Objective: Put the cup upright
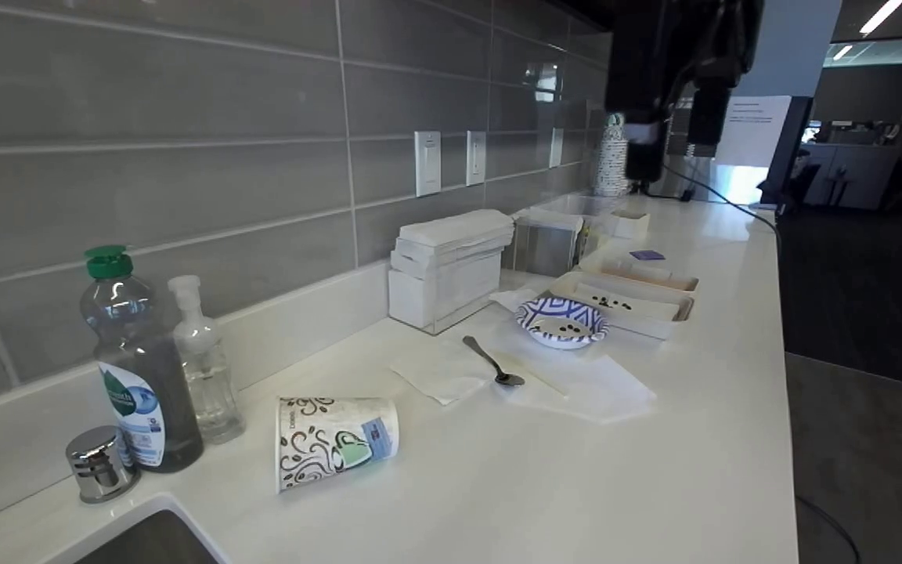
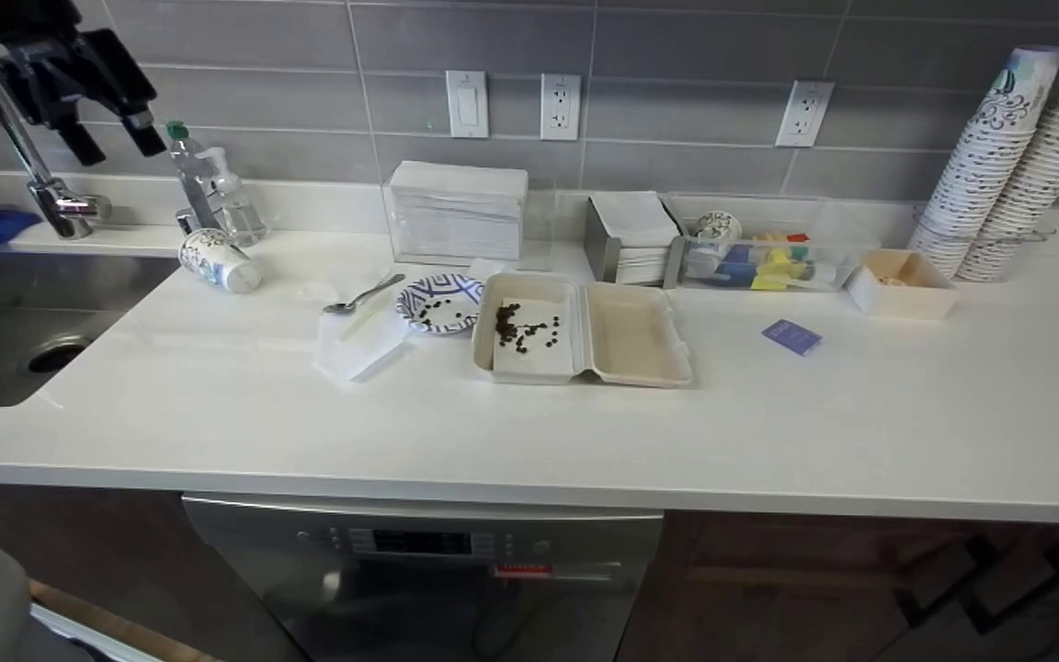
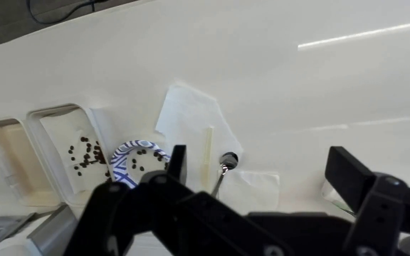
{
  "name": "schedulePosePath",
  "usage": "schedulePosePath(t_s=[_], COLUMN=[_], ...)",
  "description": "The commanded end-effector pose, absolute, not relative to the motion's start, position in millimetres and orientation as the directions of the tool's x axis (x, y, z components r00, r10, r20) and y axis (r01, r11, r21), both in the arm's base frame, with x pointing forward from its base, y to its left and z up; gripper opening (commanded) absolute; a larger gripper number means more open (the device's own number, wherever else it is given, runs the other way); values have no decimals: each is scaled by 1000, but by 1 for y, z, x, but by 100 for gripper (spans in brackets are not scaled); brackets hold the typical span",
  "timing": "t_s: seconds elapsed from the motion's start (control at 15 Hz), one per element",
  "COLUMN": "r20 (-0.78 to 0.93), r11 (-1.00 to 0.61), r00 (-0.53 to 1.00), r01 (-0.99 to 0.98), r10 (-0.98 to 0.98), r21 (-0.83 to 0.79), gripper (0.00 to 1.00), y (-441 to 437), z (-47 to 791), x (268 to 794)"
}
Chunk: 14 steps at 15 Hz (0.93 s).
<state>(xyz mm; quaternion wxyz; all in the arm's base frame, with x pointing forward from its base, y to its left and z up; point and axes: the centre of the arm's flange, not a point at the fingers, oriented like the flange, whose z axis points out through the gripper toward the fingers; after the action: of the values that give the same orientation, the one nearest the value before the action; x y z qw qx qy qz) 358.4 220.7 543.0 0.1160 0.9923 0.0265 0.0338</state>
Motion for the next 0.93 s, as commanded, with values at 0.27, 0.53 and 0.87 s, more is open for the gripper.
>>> schedulePosePath(t_s=[0.27, 0.53, 0.87], r20=[44, 23, 35], r11=[-959, -956, -942], r00=[998, 1000, 996], r01=[30, -21, -91], r10=[44, -15, -84], r21=[282, 292, 324], gripper=[100, 100, 100], y=[322, 351, 398], z=[496, 467, 432], x=[432, 468, 497])
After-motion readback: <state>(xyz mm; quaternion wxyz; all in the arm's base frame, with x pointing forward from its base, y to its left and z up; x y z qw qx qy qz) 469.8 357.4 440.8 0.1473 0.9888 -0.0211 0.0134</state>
